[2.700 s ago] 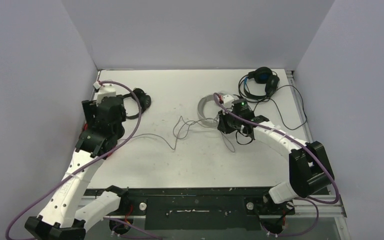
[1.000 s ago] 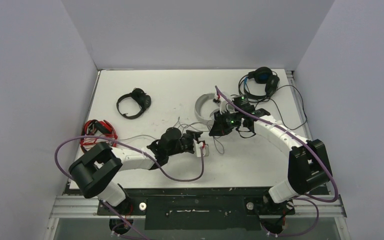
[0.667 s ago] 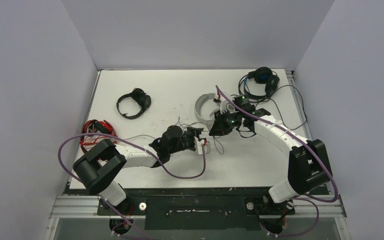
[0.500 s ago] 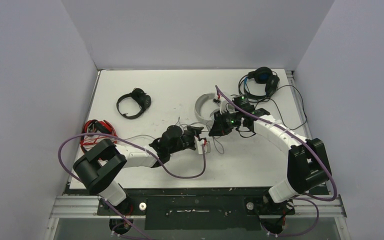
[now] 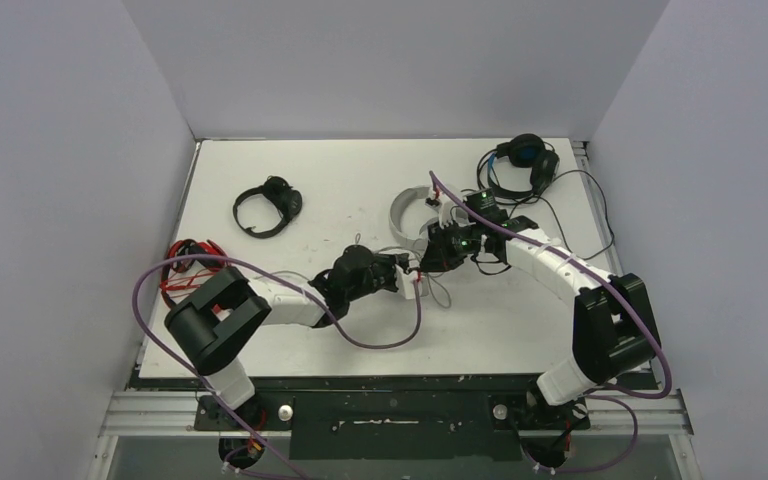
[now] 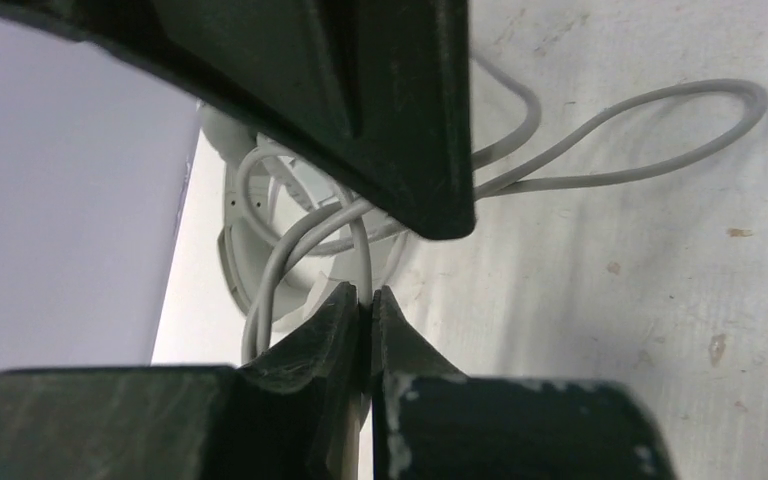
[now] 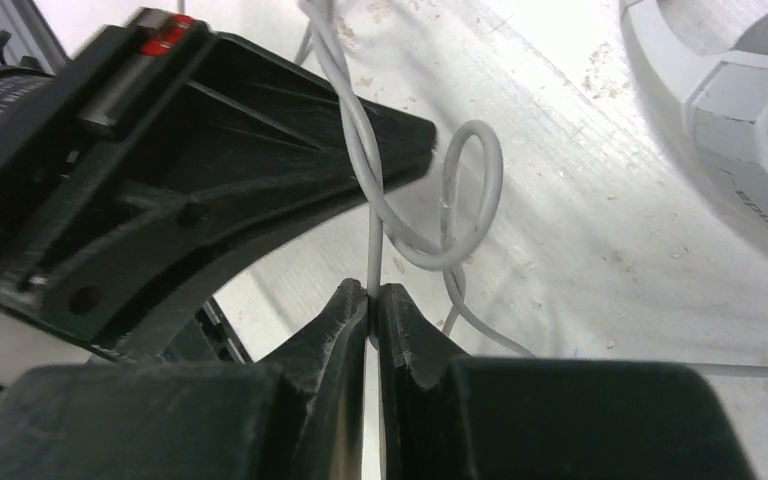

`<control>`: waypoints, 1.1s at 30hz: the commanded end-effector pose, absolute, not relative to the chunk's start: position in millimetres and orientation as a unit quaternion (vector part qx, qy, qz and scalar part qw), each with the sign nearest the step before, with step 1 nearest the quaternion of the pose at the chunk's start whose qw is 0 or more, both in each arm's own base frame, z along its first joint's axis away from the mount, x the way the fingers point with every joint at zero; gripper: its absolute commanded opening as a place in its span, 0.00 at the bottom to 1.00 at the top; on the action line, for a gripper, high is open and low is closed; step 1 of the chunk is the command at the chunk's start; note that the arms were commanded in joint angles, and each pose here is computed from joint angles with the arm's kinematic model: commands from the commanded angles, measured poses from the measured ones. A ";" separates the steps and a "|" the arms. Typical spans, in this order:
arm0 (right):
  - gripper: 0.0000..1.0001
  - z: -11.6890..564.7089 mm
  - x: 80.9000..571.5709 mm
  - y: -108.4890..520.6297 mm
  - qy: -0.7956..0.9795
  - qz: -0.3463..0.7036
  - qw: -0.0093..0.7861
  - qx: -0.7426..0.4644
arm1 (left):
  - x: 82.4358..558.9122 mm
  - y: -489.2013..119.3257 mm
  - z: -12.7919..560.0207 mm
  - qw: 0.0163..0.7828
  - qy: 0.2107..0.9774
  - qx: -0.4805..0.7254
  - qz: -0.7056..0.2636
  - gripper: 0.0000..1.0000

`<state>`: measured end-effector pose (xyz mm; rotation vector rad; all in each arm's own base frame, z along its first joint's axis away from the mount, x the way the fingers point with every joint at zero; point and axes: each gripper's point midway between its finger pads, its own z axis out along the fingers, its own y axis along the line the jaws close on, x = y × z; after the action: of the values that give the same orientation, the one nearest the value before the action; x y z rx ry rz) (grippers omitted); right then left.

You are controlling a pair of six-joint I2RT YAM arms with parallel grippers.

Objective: Wrap the headphones
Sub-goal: Untie the headphones cable at the center of the board.

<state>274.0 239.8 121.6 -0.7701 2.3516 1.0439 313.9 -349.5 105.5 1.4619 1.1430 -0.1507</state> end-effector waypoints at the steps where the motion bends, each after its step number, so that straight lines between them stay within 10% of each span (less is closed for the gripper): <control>1: 0.00 138.4 296.1 226.7 0.862 0.343 0.269 -0.258 | 320.1 -332.1 147.1 0.642 0.506 0.575 -0.035 0.00; 13: 0.00 122.2 349.0 116.4 0.912 0.219 0.345 -0.021 | 280.3 -184.8 242.8 0.685 0.666 0.286 -0.072 0.00; 33: 0.00 98.1 348.1 67.2 0.923 0.114 0.355 0.099 | 244.4 96.2 439.4 0.711 0.546 -0.164 0.412 0.00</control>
<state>339.3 95.5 87.3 0.1338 2.4594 0.4519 294.6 51.8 376.8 -0.0386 1.4131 0.7956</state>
